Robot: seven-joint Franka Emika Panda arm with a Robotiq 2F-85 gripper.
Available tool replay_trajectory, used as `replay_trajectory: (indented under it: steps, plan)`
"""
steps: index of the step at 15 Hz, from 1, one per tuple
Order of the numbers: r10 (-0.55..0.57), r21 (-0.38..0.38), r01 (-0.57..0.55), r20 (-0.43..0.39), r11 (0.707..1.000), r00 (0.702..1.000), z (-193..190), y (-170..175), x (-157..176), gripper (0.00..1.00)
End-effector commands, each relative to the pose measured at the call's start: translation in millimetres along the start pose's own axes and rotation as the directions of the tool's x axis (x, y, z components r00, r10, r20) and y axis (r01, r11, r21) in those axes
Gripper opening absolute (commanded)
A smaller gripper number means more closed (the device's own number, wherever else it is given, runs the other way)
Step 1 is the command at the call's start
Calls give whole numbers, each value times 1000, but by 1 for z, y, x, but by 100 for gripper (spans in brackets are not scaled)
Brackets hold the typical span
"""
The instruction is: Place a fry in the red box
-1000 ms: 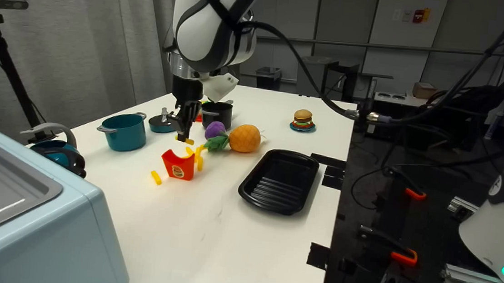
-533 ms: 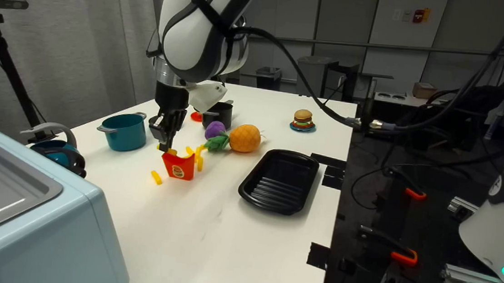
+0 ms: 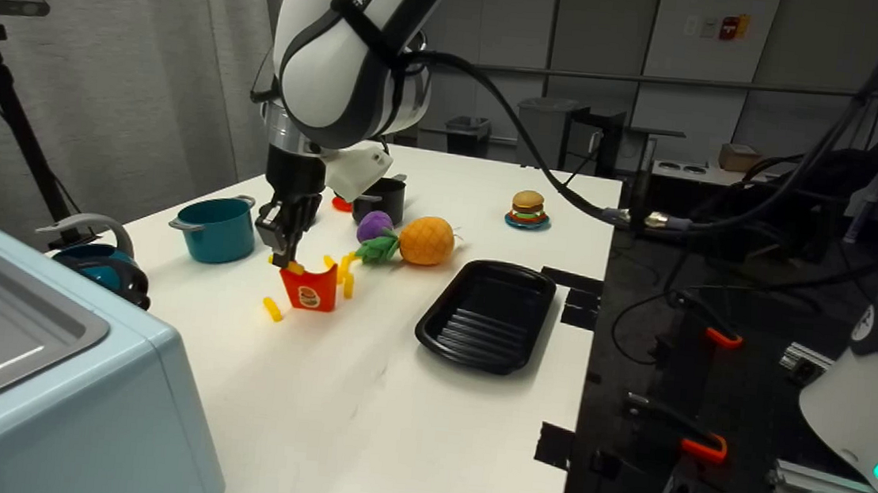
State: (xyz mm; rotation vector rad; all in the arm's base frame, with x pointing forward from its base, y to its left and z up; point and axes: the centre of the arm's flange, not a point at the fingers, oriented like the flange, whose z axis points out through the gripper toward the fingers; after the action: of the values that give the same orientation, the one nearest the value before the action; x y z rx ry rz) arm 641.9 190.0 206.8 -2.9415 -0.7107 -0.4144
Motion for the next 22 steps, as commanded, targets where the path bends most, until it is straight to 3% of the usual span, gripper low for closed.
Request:
replay_trajectory:
  steps: [1,2,3,4,6,13,22]
  plan:
    - [14,7,-13,-24,1000,1000,-6,-1,-5,4]
    - [13,7,-13,-23,1000,1000,-6,-1,-6,4]
    - [13,7,-13,-19,1000,1000,-6,-2,-6,16]
    - [13,7,-13,-18,1000,1000,-7,-1,-7,40]
    - [15,8,-15,-18,1000,1000,-9,1,-7,45]
    - [16,12,-16,-21,1000,1000,-15,3,-8,98]
    - [22,18,-21,-29,1000,999,-43,1,-9,100]
